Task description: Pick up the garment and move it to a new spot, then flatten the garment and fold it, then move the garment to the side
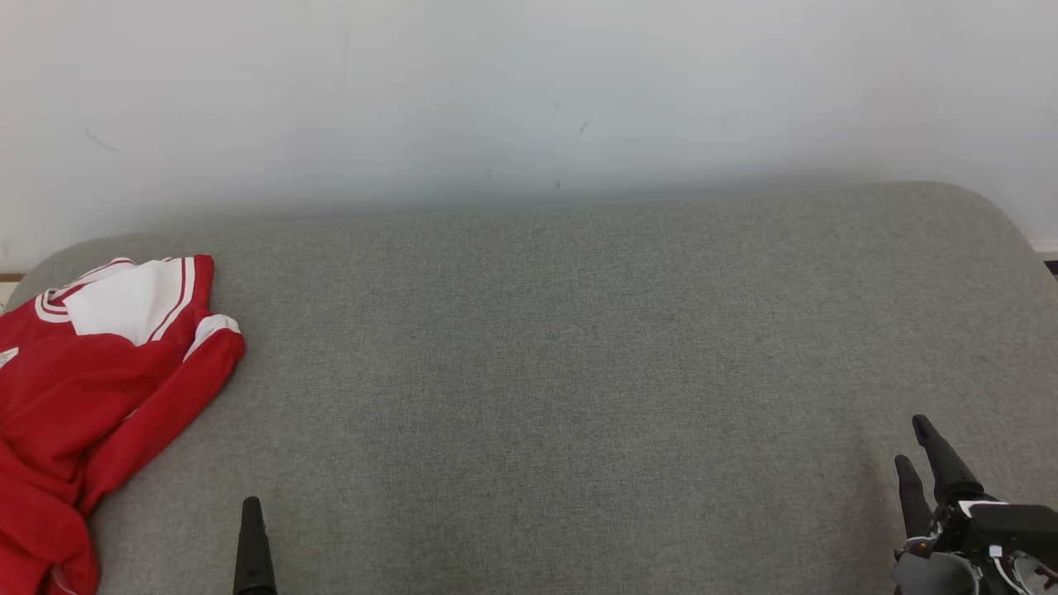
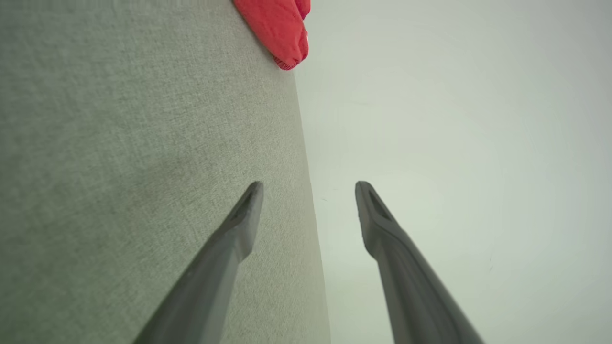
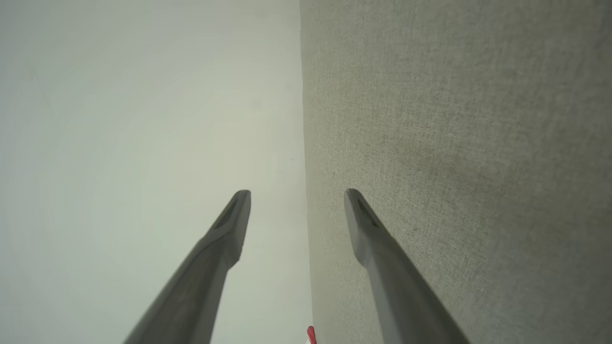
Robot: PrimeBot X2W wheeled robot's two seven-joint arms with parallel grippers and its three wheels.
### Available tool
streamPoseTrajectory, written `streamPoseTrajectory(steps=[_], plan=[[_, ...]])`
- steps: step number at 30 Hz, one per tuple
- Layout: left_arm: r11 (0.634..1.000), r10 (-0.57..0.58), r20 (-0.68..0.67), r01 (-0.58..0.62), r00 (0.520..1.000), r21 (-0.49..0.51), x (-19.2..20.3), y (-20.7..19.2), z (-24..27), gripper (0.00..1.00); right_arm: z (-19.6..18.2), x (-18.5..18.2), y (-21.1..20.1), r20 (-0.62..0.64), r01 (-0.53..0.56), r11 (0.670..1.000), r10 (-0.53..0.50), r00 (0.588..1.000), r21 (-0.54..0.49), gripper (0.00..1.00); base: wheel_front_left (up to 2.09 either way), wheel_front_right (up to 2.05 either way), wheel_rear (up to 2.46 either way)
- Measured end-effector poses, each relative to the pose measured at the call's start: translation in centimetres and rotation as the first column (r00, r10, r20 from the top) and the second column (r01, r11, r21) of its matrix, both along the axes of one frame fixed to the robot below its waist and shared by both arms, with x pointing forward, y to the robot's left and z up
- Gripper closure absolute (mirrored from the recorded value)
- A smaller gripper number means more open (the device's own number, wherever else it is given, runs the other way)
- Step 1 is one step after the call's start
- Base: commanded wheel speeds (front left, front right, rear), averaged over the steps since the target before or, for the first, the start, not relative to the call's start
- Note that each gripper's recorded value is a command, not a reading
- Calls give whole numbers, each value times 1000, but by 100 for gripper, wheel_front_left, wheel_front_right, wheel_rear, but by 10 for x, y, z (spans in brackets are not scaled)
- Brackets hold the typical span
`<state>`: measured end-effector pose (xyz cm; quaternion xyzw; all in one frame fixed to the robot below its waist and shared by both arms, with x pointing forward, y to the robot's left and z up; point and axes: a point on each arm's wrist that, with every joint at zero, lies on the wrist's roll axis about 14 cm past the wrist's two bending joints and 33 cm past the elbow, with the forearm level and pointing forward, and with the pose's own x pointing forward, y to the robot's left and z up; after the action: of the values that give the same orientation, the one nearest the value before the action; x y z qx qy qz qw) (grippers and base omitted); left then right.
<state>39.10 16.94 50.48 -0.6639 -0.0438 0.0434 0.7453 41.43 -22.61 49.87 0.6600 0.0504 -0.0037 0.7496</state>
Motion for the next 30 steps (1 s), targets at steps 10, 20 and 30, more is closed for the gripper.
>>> streamPoseTrajectory(steps=[10, 20, 30], plan=[[988, 17, 44, -23, 999, 152, -1, 9, 17, 0, 3, 1, 18, -1, -39, 971, 40, 999, -235, 0, 0, 0, 0], [939, 11, 74, -35, 997, 342, -4, 9, 31, 0, 9, 1, 34, 18, -62, 908, 76, 997, -415, 0, 0, 0, 0], [850, 7, 89, -52, 996, 524, -8, 7, 41, 0, 19, 1, 52, 57, -65, 804, 122, 991, -591, 0, 0, 0, 0]])
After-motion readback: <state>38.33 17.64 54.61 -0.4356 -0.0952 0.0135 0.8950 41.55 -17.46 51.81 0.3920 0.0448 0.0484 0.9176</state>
